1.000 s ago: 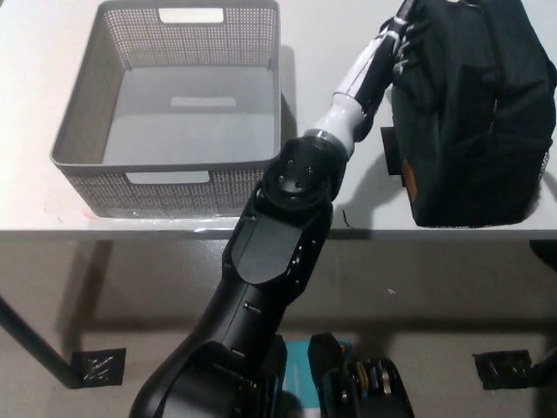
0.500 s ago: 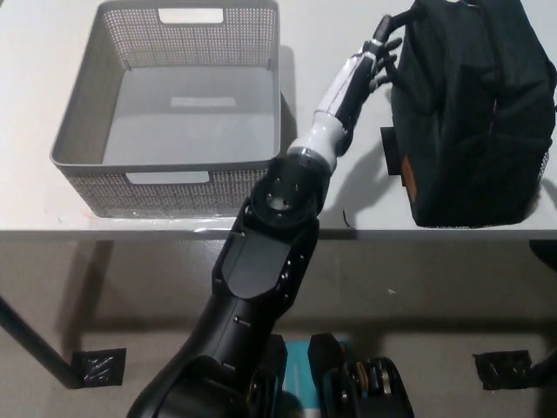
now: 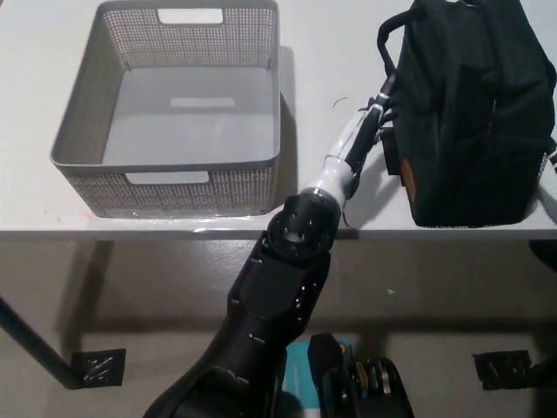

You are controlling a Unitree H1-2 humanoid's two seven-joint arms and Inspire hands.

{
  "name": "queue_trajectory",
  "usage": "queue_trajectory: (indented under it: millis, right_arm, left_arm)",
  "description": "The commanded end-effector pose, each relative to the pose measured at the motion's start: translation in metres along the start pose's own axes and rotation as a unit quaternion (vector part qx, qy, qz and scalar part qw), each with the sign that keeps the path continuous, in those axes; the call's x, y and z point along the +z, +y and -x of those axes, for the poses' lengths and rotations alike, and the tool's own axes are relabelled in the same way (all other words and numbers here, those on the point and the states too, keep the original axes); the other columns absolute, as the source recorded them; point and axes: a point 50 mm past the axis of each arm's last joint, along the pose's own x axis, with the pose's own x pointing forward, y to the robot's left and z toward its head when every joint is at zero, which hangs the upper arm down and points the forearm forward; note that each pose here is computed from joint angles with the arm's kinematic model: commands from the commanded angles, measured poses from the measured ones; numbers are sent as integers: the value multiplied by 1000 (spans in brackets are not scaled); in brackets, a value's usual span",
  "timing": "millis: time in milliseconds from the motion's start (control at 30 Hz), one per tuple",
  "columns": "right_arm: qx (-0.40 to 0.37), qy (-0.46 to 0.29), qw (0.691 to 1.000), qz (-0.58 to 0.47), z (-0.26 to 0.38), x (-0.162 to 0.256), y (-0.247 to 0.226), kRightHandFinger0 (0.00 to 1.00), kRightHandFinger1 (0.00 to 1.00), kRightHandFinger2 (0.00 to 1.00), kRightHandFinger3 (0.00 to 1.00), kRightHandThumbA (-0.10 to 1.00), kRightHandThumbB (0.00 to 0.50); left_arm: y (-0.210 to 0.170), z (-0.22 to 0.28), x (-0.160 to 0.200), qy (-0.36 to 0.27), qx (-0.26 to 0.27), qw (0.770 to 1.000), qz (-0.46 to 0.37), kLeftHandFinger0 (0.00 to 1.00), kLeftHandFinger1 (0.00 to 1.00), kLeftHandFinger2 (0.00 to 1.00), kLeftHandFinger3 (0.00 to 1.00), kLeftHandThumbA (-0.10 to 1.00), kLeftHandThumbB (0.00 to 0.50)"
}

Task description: Use both hands to pick up a lunch bag on the right hand side and place it into a container on the left hand side

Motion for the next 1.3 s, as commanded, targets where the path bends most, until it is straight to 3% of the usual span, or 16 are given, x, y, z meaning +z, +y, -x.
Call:
queue_trajectory:
  millis: [0,100,200,300,400,533,700,800,900,933,967,1033,1267]
  right_arm:
    - [24,-55,998,3,-22,25,13,1000,1000,1000,1000,1000,255]
    - [28,-39,999,5,-27,18,11,1000,1000,1000,1000,1000,254]
    - [24,-26,999,4,-34,11,14,1000,1000,1000,1000,1000,246]
    - [18,-4,1000,-11,-47,4,26,1000,1000,1000,1000,1000,274]
    - [20,19,1000,-11,-56,-1,39,1000,1000,1000,1000,1000,264]
    - [47,49,997,-21,-69,-3,80,1000,1000,1000,1000,1000,245]
    - [125,68,989,-36,-72,-1,137,1000,1000,1000,1000,1000,278]
    - [156,55,986,-39,-72,6,169,1000,1000,1000,1000,1000,278]
    - [177,45,982,-51,-69,9,184,1000,1000,1000,1000,1000,240]
    - [188,44,980,-55,-67,9,192,1000,1000,1000,1000,1000,252]
    - [193,44,979,-57,-66,9,196,1000,1000,1000,1000,1000,256]
    - [188,34,979,-72,-63,11,204,1000,1000,1000,1000,1000,230]
    - [166,25,983,-76,-63,22,214,1000,1000,1000,1000,1000,216]
  left_arm:
    - [-10,-13,27,-59,-2,998,-1,1000,1000,1000,1000,1000,438]
    - [-9,-14,18,-35,0,999,-2,1000,1000,1000,1000,1000,457]
    - [-7,-16,14,-24,1,1000,2,1000,1000,1000,1000,1000,440]
    - [-6,-21,12,-8,0,1000,-16,1000,1000,1000,1000,1000,402]
    - [-8,-27,12,10,-2,1000,-29,1000,1000,1000,1000,1000,404]
    - [-17,-36,17,40,-15,998,-40,1000,1000,1000,1000,1000,387]
    - [-28,-44,26,68,-20,996,-52,1000,1000,1000,1000,1000,406]
    - [-28,-47,32,56,-22,996,-69,1000,1000,1000,1000,1000,390]
    - [-26,-47,32,52,-22,996,-67,1000,1000,1000,1000,1000,373]
    - [-23,-47,32,47,-19,996,-72,1000,1000,1000,1000,1000,328]
    - [-22,-48,33,45,-19,996,-73,1000,1000,1000,1000,1000,322]
    - [-23,-48,35,34,-20,996,-78,1000,1000,1000,1000,1000,313]
    - [-24,-53,45,34,-33,996,-69,1000,1000,1000,1000,1000,325]
